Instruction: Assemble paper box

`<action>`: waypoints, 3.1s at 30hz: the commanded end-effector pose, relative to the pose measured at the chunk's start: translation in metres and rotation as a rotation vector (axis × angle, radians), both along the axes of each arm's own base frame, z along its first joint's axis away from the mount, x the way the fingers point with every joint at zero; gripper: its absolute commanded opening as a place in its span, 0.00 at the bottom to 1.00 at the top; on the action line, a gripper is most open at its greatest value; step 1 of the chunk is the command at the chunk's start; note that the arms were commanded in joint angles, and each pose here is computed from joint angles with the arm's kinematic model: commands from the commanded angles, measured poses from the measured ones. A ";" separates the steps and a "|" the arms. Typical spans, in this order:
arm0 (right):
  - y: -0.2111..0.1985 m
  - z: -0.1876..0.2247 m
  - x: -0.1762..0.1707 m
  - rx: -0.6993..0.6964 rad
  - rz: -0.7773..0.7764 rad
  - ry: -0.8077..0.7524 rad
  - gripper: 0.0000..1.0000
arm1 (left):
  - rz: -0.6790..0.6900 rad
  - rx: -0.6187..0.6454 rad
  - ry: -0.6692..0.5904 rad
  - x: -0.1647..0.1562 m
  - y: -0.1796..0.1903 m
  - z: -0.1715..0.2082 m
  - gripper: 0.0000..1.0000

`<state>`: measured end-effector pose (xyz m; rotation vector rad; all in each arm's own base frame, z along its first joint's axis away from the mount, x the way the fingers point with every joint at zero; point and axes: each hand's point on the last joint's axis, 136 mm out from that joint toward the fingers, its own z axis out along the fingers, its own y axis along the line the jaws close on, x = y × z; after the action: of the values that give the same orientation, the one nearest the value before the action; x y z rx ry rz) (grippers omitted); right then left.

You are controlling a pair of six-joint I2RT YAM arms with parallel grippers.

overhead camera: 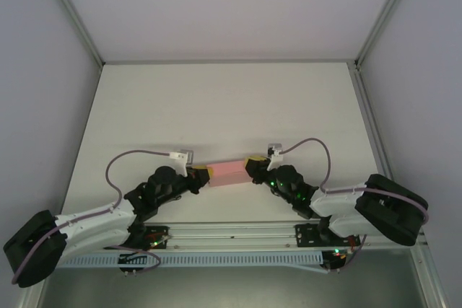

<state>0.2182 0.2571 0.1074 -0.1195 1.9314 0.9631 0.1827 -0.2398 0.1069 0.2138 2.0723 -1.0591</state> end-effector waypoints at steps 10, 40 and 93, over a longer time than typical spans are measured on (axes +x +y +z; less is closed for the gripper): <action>-0.027 -0.090 -0.030 -0.356 0.094 0.156 0.00 | -0.106 0.317 0.144 -0.028 0.021 -0.082 0.00; 0.025 0.101 -0.002 -0.391 0.228 -0.099 1.00 | 0.415 0.407 -0.019 0.062 0.065 0.111 1.00; 0.063 -0.005 0.016 -1.449 1.002 -0.260 0.37 | 0.565 0.409 0.016 0.084 0.148 0.113 1.00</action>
<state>0.2159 0.3193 0.0728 -2.1234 1.9678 -0.0353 0.2692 -0.0936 0.2163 -0.1992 2.1658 -0.2965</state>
